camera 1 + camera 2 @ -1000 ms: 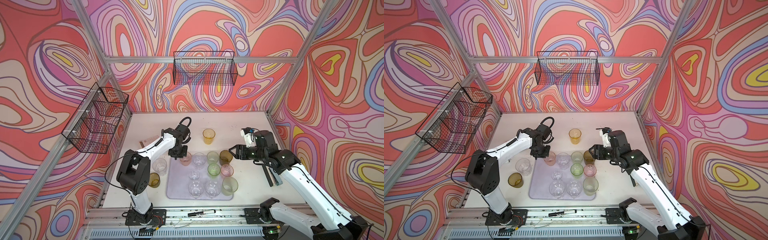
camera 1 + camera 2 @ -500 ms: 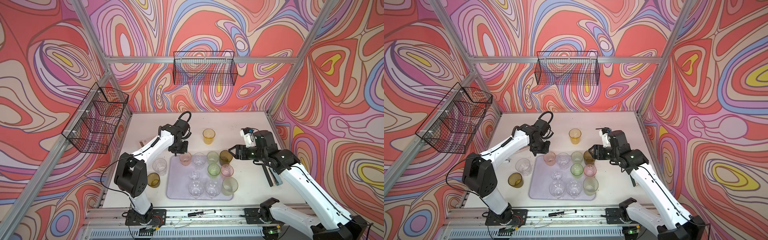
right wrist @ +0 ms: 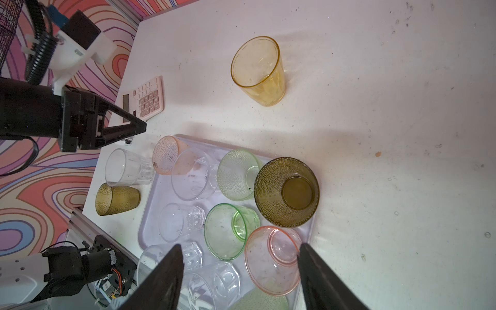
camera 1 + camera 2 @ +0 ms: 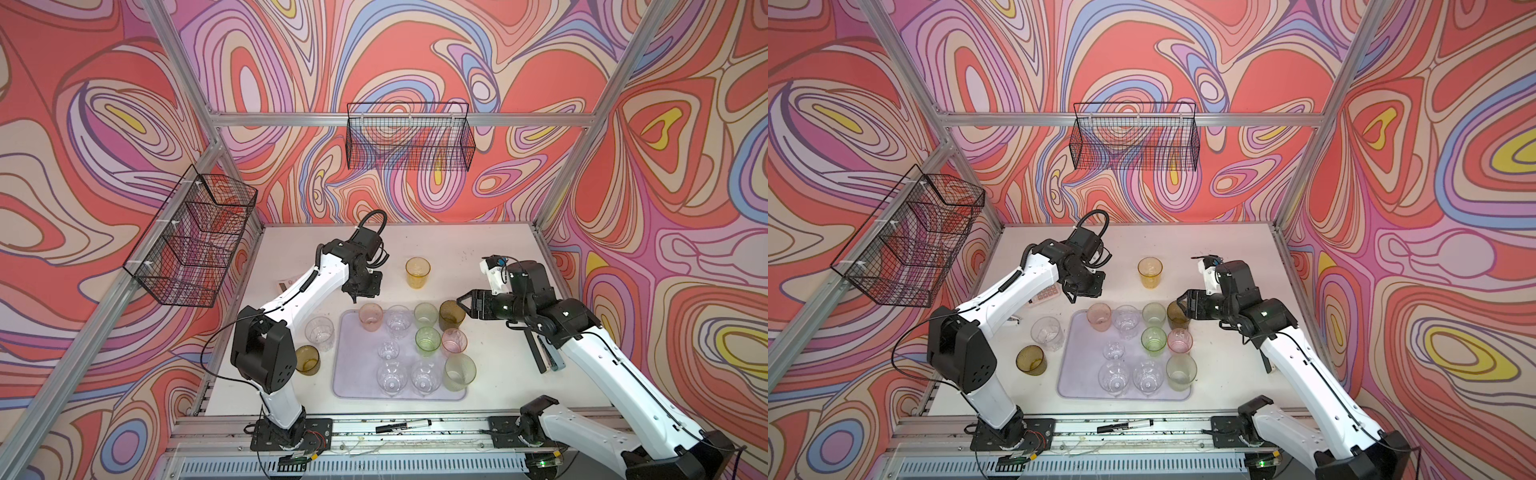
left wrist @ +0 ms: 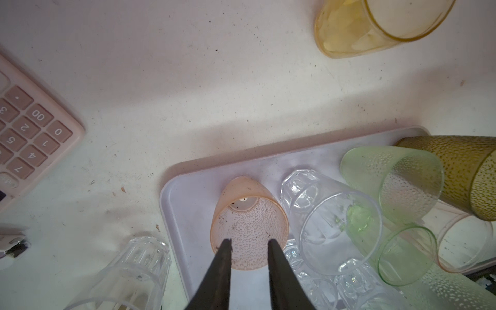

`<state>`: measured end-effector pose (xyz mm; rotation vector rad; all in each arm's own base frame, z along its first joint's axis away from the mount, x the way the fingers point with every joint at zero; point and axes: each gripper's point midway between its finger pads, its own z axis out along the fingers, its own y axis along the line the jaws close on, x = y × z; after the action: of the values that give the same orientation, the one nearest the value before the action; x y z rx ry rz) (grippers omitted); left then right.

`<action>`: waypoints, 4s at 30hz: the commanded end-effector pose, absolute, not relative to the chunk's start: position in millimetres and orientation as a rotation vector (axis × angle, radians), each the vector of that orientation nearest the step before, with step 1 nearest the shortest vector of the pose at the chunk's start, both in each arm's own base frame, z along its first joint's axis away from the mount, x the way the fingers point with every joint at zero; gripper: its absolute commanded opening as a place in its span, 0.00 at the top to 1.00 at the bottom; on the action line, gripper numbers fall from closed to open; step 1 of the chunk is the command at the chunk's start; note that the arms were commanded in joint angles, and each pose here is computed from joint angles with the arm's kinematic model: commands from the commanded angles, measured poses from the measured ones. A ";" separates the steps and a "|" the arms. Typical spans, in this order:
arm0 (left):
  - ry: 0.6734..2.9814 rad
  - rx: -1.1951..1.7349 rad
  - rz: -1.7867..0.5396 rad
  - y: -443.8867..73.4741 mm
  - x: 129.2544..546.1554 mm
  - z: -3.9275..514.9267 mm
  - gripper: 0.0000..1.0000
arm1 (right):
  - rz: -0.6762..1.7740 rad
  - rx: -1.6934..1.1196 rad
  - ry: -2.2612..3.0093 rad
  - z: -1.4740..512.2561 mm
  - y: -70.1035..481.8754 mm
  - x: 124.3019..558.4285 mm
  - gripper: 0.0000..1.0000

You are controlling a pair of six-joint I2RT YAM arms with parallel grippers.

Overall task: Place the glasses into the tray
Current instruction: 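Open the left gripper to release the pink cup on the tray, then raise the left gripper and move it over the yellow glass beyond the tray, then lower the left gripper and close it on the yellow glass rim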

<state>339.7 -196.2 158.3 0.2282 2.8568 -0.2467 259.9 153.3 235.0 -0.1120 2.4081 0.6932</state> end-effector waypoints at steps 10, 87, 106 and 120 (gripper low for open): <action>2.847 0.303 -0.281 -221.9 363.5 162.9 0.71 | 0.688 -0.121 2.394 244.2 151.3 258.0 0.30; 2.711 0.317 -0.508 -319.8 481.8 117.5 0.68 | 0.625 -0.118 2.403 247.4 138.3 245.0 0.30; 2.744 0.291 -0.472 -318.0 483.7 99.6 0.79 | 0.616 -0.116 2.405 247.8 136.6 244.1 0.29; 2.771 0.304 -0.432 -314.2 481.4 92.8 0.83 | 0.618 -0.114 2.402 248.8 136.4 243.2 0.29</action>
<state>483.8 -315.7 98.5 0.2979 2.7480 -0.4683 242.4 139.3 236.1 -0.1082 2.4428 0.6295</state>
